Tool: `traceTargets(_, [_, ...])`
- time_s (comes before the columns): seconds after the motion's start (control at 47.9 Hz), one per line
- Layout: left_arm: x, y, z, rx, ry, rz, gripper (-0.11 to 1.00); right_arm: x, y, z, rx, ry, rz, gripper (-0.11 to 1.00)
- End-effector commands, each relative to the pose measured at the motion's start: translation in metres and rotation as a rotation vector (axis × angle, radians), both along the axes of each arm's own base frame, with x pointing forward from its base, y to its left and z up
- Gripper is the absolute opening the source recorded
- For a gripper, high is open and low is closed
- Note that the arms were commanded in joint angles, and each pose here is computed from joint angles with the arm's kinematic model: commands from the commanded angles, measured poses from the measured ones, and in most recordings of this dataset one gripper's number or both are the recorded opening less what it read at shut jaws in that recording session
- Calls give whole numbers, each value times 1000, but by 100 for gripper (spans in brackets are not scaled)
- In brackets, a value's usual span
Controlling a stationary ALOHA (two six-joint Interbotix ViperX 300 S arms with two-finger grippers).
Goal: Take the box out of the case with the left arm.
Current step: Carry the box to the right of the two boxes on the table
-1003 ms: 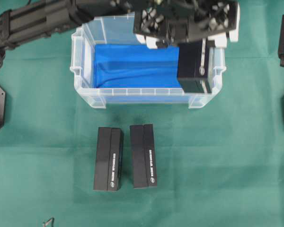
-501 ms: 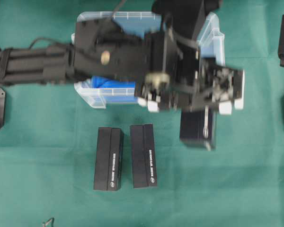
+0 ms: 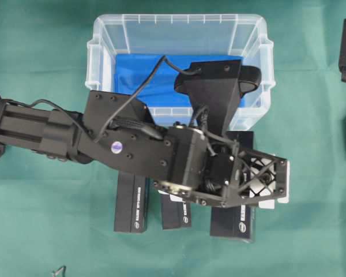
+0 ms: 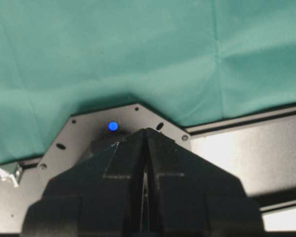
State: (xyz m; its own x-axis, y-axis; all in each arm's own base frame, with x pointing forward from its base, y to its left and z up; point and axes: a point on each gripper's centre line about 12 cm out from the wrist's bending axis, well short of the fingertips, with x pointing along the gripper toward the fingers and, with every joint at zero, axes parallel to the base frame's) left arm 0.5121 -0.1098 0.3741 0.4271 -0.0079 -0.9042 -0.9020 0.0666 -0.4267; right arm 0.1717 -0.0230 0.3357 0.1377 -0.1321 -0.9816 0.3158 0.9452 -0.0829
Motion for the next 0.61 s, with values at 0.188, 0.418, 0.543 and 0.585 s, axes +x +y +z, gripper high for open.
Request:
traceTargets(0.188, [-8,10,12,4,-18,18,64,-2,0,3,4,7,-5,0])
traceTargets(0.418, [-4,15,-13,8,16,36,64,-1,0,3,5,7,-4,0])
traceTargets(0.543, [0,16,-35,-1,28,63,64,-2,0,3,4,9,-5,0])
traceTargets(0.585, [1,16,-42,-5,32,72,64,-2,0,3,4,9,-5,0])
